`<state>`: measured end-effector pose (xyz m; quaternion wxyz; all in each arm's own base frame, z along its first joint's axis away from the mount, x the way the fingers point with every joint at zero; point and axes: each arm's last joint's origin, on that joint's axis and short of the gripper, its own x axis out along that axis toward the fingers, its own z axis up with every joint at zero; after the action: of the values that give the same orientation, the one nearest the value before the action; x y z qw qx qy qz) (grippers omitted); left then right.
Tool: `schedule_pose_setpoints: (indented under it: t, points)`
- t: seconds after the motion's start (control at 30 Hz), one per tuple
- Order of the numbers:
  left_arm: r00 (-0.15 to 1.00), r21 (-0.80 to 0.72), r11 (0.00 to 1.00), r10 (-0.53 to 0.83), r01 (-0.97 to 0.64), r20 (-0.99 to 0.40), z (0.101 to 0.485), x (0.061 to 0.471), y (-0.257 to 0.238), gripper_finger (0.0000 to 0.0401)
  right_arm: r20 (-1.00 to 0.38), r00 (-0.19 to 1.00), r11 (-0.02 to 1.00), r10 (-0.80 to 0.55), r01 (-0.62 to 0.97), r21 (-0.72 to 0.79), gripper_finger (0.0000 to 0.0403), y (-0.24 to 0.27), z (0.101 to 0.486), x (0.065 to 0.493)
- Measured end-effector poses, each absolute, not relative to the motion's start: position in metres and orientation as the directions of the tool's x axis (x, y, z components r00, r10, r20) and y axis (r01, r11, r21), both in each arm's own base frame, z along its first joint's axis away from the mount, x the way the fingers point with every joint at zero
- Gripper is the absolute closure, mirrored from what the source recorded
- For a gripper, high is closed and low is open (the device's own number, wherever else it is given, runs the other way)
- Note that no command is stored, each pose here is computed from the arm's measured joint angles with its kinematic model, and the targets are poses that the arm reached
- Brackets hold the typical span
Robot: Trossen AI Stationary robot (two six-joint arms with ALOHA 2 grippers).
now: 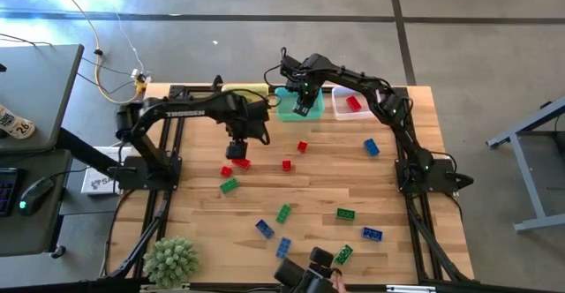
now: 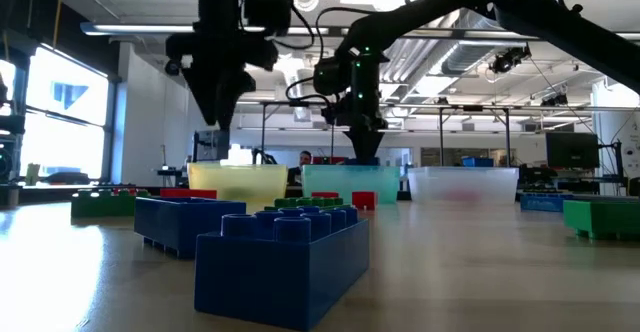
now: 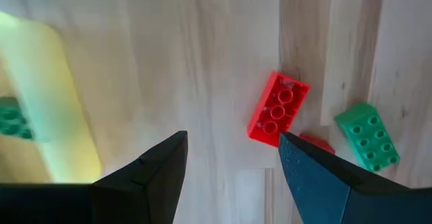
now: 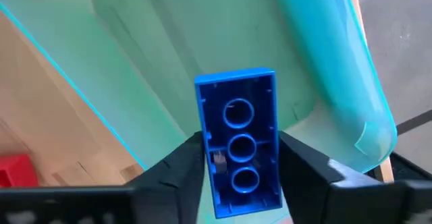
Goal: Sort & place blocks by color
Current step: Put the blue game piece into the blue bin, then put the red game piece into the white bin
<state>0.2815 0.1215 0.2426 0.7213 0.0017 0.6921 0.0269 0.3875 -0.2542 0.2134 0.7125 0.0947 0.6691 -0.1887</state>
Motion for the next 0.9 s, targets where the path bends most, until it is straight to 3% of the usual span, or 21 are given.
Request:
schedule_pose_setpoints:
  t: [0.2,0.67,0.9]
  points:
    - [-0.052,-0.001,1.0,0.0,0.014,-0.999,0.223,0.292,0.112,0.0178,-0.992,0.009,0.923,-0.123,0.368,-0.111,0.0206,-0.252,0.213,0.385]
    - [-0.131,-0.031,0.997,-0.022,0.068,-0.991,0.201,0.295,0.095,0.0178,-0.994,-0.02,0.918,-0.103,0.384,-0.103,0.0213,-0.251,0.215,0.382]
    - [-0.163,-0.049,0.996,-0.035,0.078,-0.986,0.18,0.287,0.087,0.0178,-0.988,0.047,0.902,-0.147,0.415,-0.115,0.0213,-0.254,0.241,0.386]
